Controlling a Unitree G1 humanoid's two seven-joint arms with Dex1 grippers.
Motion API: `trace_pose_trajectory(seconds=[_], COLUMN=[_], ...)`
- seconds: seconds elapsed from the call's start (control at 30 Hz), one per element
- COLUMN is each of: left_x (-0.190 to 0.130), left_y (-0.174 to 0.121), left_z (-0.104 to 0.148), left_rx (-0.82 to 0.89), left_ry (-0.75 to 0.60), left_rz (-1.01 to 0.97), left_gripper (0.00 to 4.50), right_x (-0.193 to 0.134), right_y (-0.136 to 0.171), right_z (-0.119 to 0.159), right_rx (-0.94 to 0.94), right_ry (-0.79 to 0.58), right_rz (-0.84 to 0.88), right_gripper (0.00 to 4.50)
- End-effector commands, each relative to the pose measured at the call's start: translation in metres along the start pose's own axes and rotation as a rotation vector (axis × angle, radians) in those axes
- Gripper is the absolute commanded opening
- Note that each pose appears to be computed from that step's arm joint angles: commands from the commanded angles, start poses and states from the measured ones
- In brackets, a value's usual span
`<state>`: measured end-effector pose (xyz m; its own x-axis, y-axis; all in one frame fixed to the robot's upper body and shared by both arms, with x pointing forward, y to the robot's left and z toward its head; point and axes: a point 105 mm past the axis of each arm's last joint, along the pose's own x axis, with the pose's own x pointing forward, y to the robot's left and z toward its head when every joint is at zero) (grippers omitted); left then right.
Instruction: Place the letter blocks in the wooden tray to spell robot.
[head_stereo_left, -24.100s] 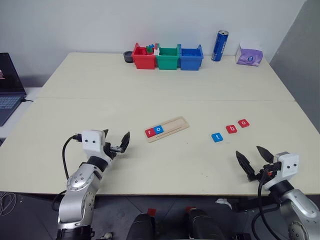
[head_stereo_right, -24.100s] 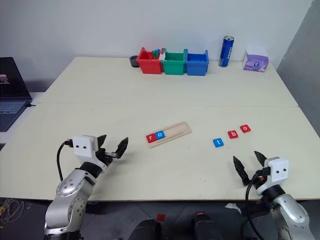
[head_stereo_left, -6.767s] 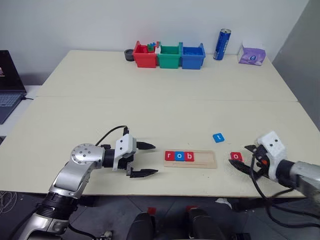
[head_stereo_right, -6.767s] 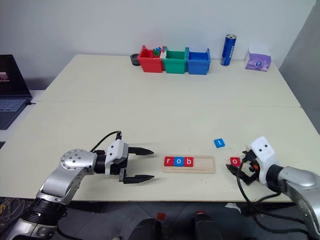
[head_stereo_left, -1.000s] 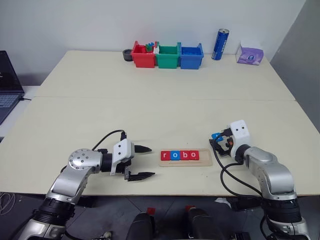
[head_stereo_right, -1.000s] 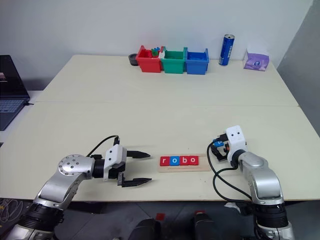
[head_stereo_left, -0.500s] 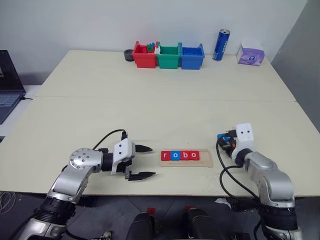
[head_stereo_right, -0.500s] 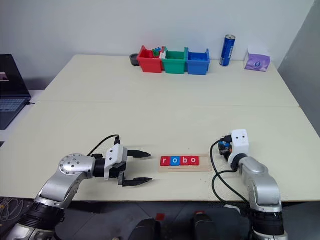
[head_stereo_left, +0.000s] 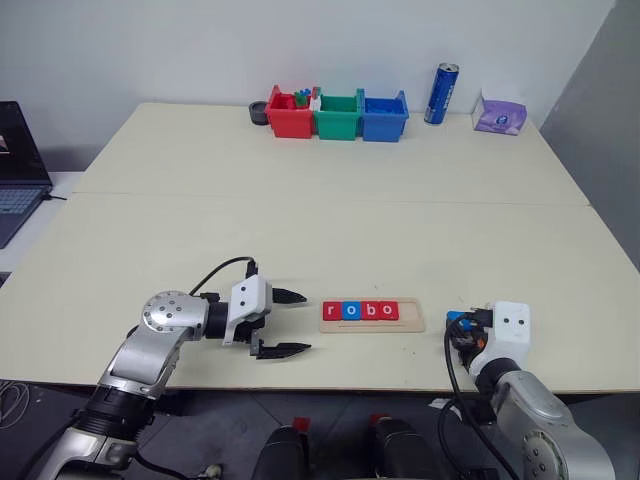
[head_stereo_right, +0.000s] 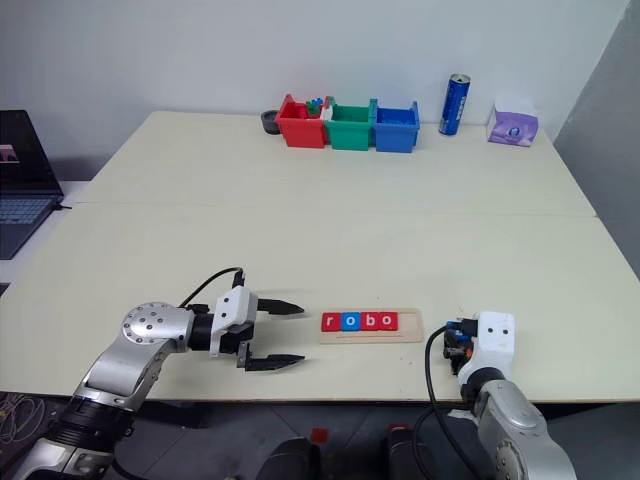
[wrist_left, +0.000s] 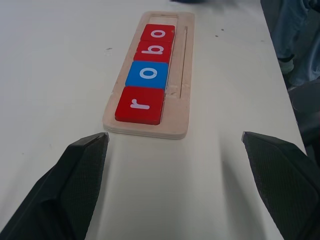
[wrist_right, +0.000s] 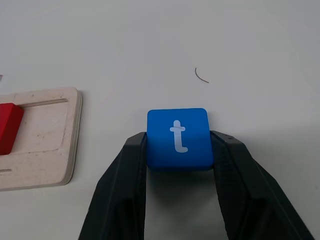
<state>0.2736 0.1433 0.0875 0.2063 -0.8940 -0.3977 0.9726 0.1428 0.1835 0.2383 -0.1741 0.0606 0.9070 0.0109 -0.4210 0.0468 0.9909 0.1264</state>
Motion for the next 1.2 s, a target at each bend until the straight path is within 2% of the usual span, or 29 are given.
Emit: trace_pose_trajectory(seconds=[0.03,0.2,0.33,0.47,0.57,0.7,0.77,1.0,1.2], left_x=[0.001,0.001,0.0,0.001,0.002,0.003,0.004,0.003,0.002], left_y=[0.004,0.001,0.001,0.002,0.001,0.001,0.002,0.002,0.002], left_z=[0.008,0.007,0.006,0.007,0.007,0.008,0.008,0.01,0.01], left_rx=[0.043,0.041,0.038,0.037,0.036,0.036,0.037,0.039,0.043], left_ry=[-0.016,-0.016,-0.016,-0.018,-0.021,-0.023,-0.024,-0.023,-0.021], left_rz=[-0.004,0.0,0.008,0.011,0.01,0.009,0.009,0.013,0.019], left_gripper=[4.5,4.5,4.5,4.5,4.5,4.5,4.5,4.5,4.5], right_x=[0.004,0.002,-0.002,-0.005,-0.008,-0.007,0.0,0.021,0.024], right_y=[-0.017,-0.011,-0.012,-0.023,-0.023,-0.022,-0.027,-0.029,-0.025], right_z=[-0.017,0.007,0.033,0.043,0.055,0.055,0.053,0.054,0.046], right_rx=[0.057,0.074,-0.06,-0.418,-0.563,-0.764,-0.851,-0.9,-0.901], right_ry=[0.06,-0.023,-0.068,0.041,0.066,0.121,0.147,0.192,0.255], right_rz=[-0.08,-0.032,0.093,0.342,0.488,0.659,0.687,0.777,0.852], right_gripper=[2.85,4.47,4.47,4.47,4.47,4.47,4.47,4.47,4.47])
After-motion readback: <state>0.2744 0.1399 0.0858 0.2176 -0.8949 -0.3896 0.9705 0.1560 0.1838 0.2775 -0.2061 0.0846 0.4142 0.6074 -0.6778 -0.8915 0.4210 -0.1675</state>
